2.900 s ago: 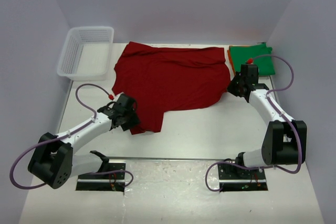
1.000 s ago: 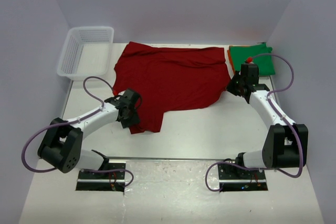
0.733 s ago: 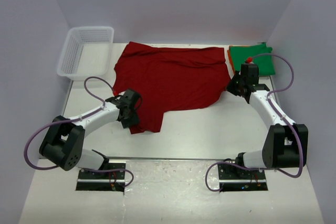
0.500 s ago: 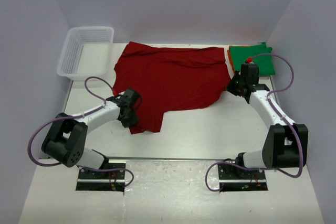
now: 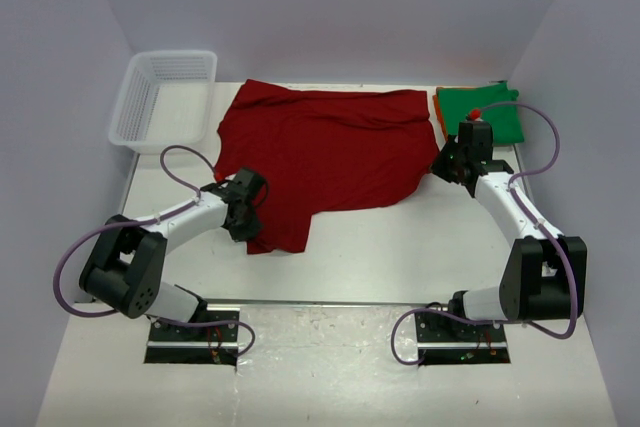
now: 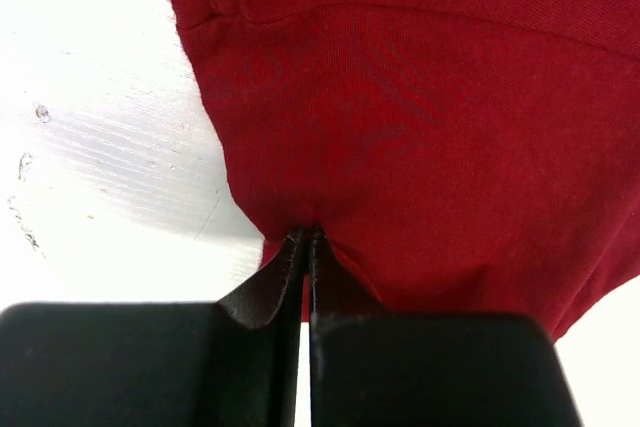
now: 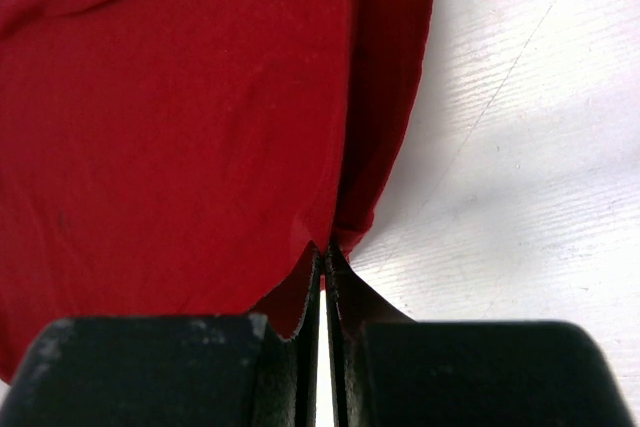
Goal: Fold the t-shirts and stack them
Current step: Flatten out the tshirt
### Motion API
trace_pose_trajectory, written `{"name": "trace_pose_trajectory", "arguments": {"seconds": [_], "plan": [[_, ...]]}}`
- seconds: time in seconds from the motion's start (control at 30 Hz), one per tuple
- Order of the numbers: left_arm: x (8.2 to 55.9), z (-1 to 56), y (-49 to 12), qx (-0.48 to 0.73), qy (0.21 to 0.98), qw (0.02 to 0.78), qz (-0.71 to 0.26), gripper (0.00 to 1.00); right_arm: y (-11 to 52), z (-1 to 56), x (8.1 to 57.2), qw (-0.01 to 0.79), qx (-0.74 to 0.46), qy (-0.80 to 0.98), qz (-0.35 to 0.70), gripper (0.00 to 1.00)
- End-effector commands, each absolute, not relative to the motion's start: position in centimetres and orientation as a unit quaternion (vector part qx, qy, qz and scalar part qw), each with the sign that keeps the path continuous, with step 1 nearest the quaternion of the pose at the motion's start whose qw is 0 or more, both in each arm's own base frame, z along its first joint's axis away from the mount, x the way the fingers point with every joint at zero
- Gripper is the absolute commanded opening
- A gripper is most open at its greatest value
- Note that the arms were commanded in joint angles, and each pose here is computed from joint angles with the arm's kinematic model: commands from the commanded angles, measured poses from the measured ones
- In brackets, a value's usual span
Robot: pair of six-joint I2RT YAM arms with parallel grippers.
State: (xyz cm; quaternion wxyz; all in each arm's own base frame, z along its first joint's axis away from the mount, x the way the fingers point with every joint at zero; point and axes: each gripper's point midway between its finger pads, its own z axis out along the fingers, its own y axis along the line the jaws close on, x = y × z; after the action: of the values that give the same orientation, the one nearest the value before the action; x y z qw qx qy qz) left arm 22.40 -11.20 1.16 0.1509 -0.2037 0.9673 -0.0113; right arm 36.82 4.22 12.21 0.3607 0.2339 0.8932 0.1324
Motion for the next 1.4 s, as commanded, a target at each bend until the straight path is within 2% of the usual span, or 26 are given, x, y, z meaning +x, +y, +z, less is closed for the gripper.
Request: {"name": "trace_pose_trajectory", "arguments": {"seconds": [0.0,0.23,0.43,0.57,0.63,0.67,0.7,1.07,1.17,1.37], "plan": [[23.5,2.2,-11.6,-0.203,0.964,0.169,-0.028,0.0,4.7,13.2,37.4,0.378,0.219,0.889,0.139,0.0],[22.9,3.3,-11.5,-0.203,0.962,0.179,-0.04,0.0,4.8,12.9,37.4,0.374,0.218,0.891,0.137,0.0],[23.0,3.2,-11.8,-0.2,0.963,0.177,-0.046,0.15,4.8,12.9,37.4,0.374,0.217,0.891,0.136,0.0],[23.0,3.0,-11.9,-0.197,0.964,0.174,-0.048,0.2,4.7,13.0,37.4,0.375,0.217,0.891,0.134,0.0],[23.1,2.9,-12.0,-0.198,0.964,0.173,-0.049,0.17,4.6,13.1,37.4,0.376,0.218,0.891,0.134,0.0],[23.1,3.0,-12.1,-0.199,0.963,0.174,-0.05,0.1,4.7,13.0,37.4,0.375,0.217,0.891,0.135,0.0],[23.1,3.0,-12.1,-0.199,0.963,0.175,-0.052,0.0,4.7,13.1,37.5,0.377,0.217,0.89,0.135,0.0],[23.3,3.4,-12.1,-0.197,0.963,0.178,-0.051,0.0,4.8,13.1,37.5,0.375,0.216,0.891,0.137,0.0],[23.6,4.3,-12.0,-0.194,0.959,0.198,-0.052,0.0,4.9,13.2,37.5,0.377,0.214,0.891,0.138,0.0],[24.9,8.8,-11.2,-0.169,0.942,0.286,-0.043,0.0,5.1,15.0,37.5,0.399,0.198,0.886,0.127,0.0]]}}
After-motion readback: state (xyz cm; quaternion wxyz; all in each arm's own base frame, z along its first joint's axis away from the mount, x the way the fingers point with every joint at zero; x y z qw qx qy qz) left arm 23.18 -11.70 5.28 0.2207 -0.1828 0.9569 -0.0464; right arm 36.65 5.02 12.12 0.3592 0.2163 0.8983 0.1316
